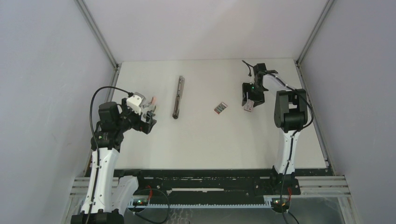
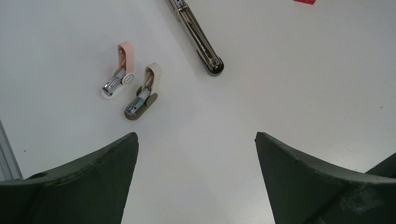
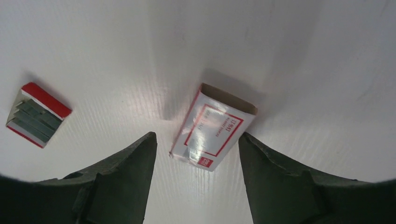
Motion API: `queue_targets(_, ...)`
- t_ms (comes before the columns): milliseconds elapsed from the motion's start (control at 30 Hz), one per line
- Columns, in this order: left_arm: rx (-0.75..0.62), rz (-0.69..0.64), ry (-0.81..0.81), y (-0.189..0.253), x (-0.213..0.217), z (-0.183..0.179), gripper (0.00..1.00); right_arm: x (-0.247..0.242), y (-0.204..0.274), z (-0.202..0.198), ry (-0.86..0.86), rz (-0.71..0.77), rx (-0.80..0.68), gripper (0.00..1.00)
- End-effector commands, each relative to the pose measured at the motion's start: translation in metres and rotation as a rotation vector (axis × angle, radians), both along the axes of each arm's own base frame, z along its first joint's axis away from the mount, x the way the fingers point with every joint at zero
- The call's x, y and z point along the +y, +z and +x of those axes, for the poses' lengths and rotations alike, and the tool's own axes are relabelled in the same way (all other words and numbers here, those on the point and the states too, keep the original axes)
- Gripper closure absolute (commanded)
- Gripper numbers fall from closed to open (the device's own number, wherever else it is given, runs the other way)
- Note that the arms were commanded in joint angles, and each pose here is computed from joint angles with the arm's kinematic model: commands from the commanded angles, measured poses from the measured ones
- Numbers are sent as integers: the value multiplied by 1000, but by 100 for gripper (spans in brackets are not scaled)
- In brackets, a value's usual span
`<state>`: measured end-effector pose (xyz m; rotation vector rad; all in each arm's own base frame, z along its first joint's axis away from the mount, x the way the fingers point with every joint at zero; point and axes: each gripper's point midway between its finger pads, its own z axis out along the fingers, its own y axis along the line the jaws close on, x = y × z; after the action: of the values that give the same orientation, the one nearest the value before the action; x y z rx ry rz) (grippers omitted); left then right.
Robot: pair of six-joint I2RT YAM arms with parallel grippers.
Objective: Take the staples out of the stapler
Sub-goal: Pick up the shell from the center of the board.
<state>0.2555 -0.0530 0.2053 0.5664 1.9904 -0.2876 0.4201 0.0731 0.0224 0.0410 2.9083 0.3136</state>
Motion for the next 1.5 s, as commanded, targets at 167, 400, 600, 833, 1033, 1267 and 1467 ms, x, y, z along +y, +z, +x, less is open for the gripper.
queue_targets(167,-30,9,-7,7,1,3,0,7,-15,13,66,-177,-27,40)
queue_targets(400,-30,8,-8,7,1,3,0,15,-12,18,136,-257,-73,49)
queue_targets(600,-29,8,-9,7,1,3,0,27,-1,20,188,-295,-123,52)
queue_targets(833,-37,8,-10,9,0,2,0,38,10,24,220,-291,-163,58)
queue_targets(1033,-34,7,-9,9,0,2,0,51,14,28,261,-262,-189,60)
queue_targets(1267,-36,7,-8,10,1,2,0,74,23,43,325,-247,-246,59)
queue_targets(1467,-27,7,-7,7,1,3,0,104,46,61,398,-235,-342,59)
